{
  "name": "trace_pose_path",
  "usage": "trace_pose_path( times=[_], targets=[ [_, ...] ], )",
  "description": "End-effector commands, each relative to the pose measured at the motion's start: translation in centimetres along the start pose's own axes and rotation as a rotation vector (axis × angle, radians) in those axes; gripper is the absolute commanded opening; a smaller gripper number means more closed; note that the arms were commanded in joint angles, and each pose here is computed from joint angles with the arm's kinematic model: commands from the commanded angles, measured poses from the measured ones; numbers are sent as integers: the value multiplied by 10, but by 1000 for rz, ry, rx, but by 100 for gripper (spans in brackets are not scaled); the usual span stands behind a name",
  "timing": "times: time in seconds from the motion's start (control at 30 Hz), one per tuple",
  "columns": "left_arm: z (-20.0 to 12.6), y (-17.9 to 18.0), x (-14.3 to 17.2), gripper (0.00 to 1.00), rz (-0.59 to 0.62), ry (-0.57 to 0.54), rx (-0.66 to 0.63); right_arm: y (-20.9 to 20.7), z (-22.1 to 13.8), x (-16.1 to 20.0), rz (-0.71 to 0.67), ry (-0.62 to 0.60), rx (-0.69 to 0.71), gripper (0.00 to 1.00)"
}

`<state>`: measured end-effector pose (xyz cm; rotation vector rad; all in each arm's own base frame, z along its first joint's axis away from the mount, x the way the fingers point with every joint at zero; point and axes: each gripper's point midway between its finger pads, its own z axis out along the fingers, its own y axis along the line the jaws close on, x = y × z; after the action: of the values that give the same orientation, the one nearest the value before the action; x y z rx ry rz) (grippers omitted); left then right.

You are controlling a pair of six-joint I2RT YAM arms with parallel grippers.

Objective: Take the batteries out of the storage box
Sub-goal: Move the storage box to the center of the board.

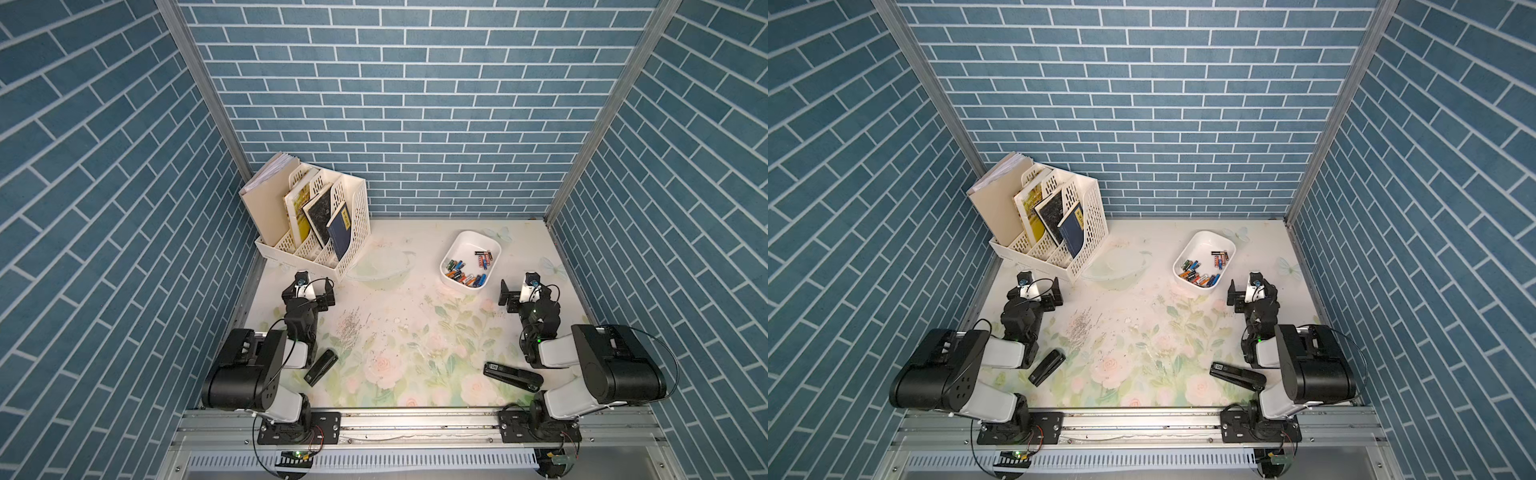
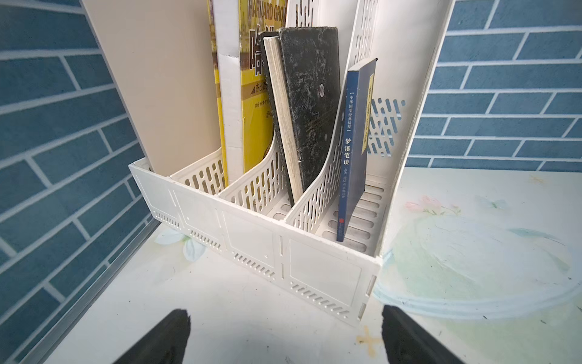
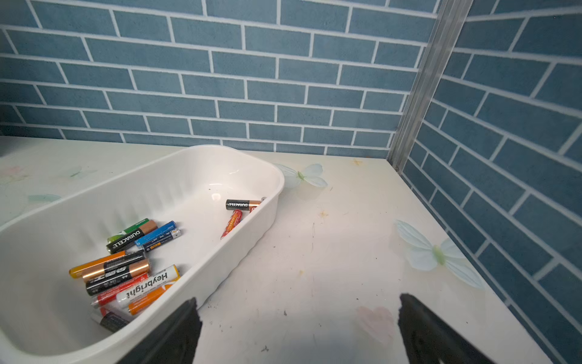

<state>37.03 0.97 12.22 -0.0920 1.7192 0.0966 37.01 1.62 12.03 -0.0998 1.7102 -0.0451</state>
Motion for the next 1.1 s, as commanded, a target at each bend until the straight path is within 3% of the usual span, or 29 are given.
trace_pose_path(
  times=[0.0,0.83,0.93,1.07],
  targets=[
    [3,2,-7,100,-3,-24,-4,-1,4,-5,-17,-11,-2,100],
    [3,3,-8,100,-6,-22,-7,0,4,-4,-17,-11,-4,100],
    [21,6,-14,100,-5,77,-51,0,4,-5,-17,-12,-5,100],
    [40,10,-48,100,-31,162,-109,-1,4,-4,-17,-11,-3,100]
  ],
)
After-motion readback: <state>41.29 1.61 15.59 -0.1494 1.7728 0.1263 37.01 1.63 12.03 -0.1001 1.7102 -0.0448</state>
